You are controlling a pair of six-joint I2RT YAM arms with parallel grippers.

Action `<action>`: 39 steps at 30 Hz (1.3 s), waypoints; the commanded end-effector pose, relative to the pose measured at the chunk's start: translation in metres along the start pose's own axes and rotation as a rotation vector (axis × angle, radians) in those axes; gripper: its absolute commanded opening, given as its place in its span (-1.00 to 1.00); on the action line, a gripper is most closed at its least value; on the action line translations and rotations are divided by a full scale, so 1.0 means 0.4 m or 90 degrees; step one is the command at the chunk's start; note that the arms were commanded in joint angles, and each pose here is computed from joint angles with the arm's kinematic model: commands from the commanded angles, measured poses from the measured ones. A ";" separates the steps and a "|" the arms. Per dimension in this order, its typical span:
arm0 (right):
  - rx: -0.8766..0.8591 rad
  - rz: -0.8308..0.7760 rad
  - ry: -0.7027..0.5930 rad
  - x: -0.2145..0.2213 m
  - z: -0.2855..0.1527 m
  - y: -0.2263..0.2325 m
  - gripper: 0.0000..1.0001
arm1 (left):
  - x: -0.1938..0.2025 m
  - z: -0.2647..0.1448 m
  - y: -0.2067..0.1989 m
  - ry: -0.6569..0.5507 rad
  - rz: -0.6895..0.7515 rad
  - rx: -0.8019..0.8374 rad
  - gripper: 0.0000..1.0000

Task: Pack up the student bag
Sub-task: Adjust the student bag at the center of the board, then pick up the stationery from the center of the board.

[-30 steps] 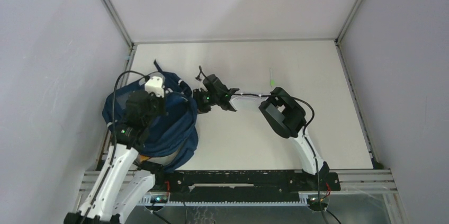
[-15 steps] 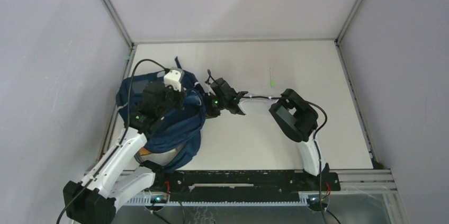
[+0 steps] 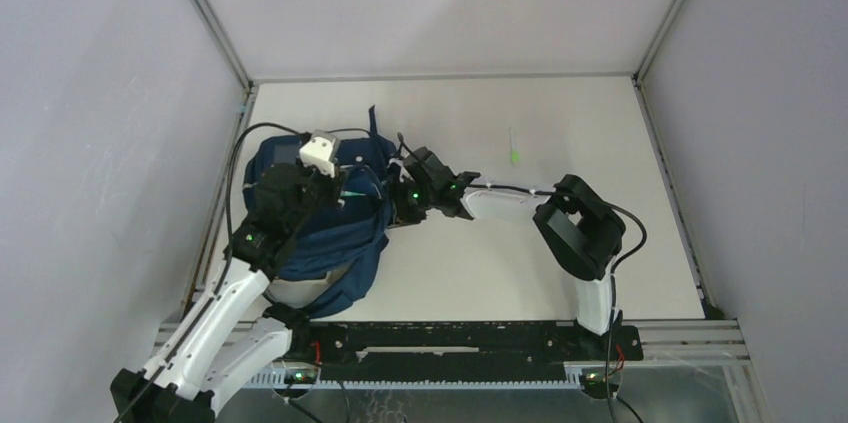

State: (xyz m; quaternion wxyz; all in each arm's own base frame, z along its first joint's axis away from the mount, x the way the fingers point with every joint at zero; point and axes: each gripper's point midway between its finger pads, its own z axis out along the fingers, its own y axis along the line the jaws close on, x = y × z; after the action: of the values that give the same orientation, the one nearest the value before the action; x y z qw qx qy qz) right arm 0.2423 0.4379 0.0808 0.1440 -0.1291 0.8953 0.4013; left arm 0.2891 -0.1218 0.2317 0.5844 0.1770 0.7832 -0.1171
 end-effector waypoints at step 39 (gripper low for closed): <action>0.226 -0.394 -0.088 0.059 -0.190 -0.181 0.55 | 0.070 -0.048 0.024 -0.078 -0.020 0.001 -1.00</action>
State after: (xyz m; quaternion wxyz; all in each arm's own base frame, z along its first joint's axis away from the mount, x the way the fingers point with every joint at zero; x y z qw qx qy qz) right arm 0.2346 0.3234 0.0585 0.2956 -0.1971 0.9142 0.1951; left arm 0.2697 -0.0988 0.1991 0.6024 0.1568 0.7725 -0.1253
